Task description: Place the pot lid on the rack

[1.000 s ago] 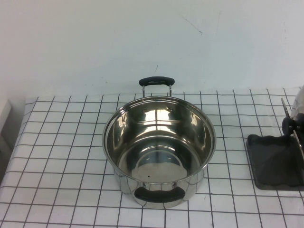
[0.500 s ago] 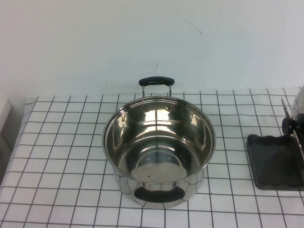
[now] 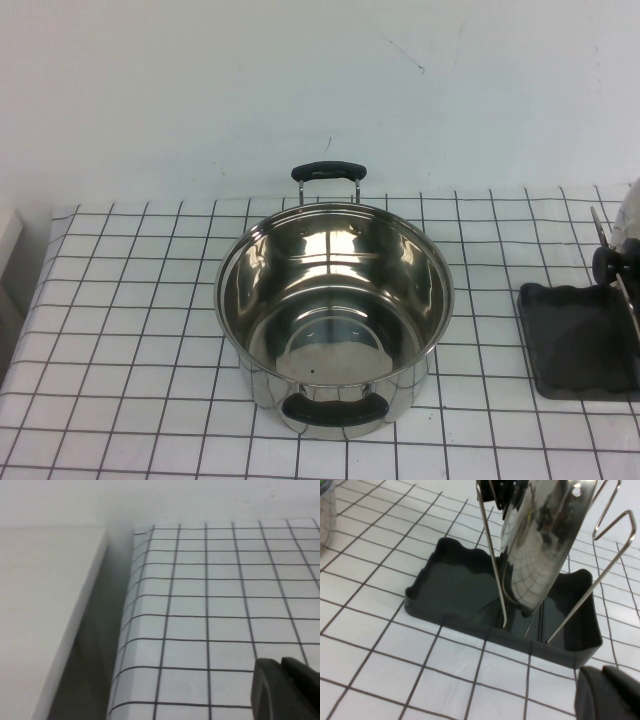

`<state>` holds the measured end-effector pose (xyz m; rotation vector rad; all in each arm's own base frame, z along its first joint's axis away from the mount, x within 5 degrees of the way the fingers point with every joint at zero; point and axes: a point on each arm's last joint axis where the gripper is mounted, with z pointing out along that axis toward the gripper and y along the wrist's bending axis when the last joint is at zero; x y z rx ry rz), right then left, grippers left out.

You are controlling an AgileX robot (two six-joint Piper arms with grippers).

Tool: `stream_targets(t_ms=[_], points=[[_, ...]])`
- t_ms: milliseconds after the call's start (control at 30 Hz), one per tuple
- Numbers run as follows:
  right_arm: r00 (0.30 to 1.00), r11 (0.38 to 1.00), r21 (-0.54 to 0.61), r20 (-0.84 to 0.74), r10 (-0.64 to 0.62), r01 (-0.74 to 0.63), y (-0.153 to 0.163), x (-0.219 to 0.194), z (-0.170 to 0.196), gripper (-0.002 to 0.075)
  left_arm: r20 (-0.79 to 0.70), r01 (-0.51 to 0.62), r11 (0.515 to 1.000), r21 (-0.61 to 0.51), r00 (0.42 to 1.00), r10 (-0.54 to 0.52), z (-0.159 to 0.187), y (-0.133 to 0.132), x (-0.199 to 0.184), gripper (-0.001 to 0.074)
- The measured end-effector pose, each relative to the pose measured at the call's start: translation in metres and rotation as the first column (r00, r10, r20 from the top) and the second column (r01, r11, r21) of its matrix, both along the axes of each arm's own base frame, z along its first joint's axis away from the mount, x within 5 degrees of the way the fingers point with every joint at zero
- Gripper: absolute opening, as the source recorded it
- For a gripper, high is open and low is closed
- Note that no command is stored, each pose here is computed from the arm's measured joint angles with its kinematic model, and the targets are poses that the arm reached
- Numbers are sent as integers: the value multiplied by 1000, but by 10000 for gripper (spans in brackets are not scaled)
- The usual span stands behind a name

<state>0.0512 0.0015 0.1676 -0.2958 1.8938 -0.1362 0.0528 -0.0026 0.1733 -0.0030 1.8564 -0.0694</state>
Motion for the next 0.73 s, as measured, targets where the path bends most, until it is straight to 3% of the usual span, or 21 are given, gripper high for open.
stream_targets(t_ms=[200,733], points=[[1000,1000,0,0,0,0,0,0,0,-2,-3,127,992,15,992,-127,0,-7,-1,-2],[1000,1000,1,0,0,0,0,0,0,-2,-7,134,991,9,991,-134,0,-7,-1,-2]])
